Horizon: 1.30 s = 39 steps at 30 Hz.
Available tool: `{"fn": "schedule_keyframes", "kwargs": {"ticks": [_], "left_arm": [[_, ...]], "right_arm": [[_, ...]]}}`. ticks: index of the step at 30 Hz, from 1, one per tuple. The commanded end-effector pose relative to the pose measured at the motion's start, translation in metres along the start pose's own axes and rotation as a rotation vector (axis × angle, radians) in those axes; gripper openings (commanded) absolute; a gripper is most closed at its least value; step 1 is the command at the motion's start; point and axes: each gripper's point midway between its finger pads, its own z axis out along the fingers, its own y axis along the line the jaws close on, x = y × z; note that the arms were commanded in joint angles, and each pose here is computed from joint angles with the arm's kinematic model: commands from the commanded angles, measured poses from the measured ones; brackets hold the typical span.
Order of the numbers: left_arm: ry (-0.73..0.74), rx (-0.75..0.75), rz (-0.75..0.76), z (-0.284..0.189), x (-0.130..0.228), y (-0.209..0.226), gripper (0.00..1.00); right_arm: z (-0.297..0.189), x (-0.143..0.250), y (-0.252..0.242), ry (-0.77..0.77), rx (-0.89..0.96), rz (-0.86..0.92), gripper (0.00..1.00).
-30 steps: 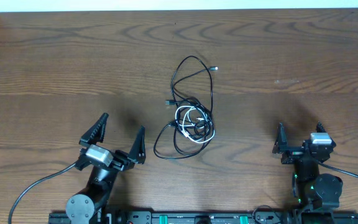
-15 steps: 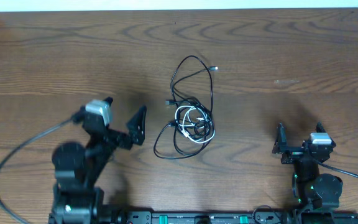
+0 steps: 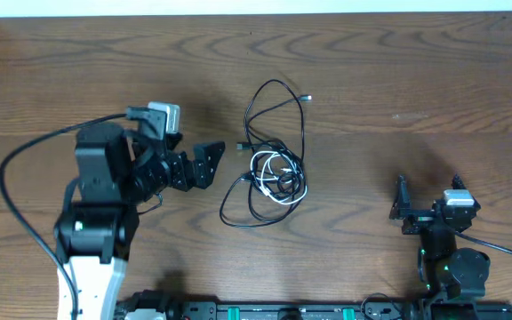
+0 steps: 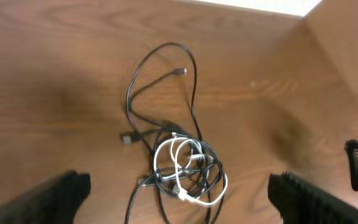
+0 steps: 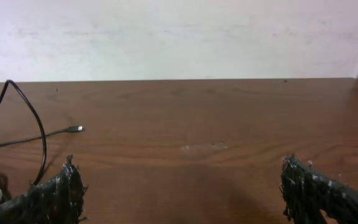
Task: Untangle cables
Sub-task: 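Raise the left arm and move its gripper over the cable bundle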
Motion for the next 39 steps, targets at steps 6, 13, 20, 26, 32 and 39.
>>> {"fn": "schedule_keyframes", "kwargs": {"ticks": [6, 13, 20, 26, 32, 39], "left_arm": [[0.132, 0.251, 0.035, 0.011, 0.013, -0.049, 0.98], [0.118, 0.575, 0.000, -0.008, 0.003, -0.099, 0.98], [-0.061, 0.779, 0.200, -0.031, -0.038, -0.132, 0.98], [-0.383, 0.638, 0.460, -0.037, -0.101, -0.131, 0.98], [-0.553, 0.570, 0.542, -0.019, -0.136, -0.138, 0.98], [-0.447, 0.424, 0.077, 0.075, -0.143, -0.090, 0.98]], "right_arm": [[0.000, 0.001, 0.003, 0.000, -0.012, -0.012, 0.99], [0.000, 0.001, 0.003, 0.000, -0.012, -0.012, 0.99], [0.000, 0.001, 0.003, 0.000, -0.012, -0.012, 0.99], [0.000, 0.001, 0.003, 0.000, -0.012, -0.012, 0.99], [0.000, 0.001, 0.003, 0.000, -0.012, -0.012, 0.99], [0.000, 0.001, 0.003, 0.000, -0.012, -0.012, 0.99]]}}
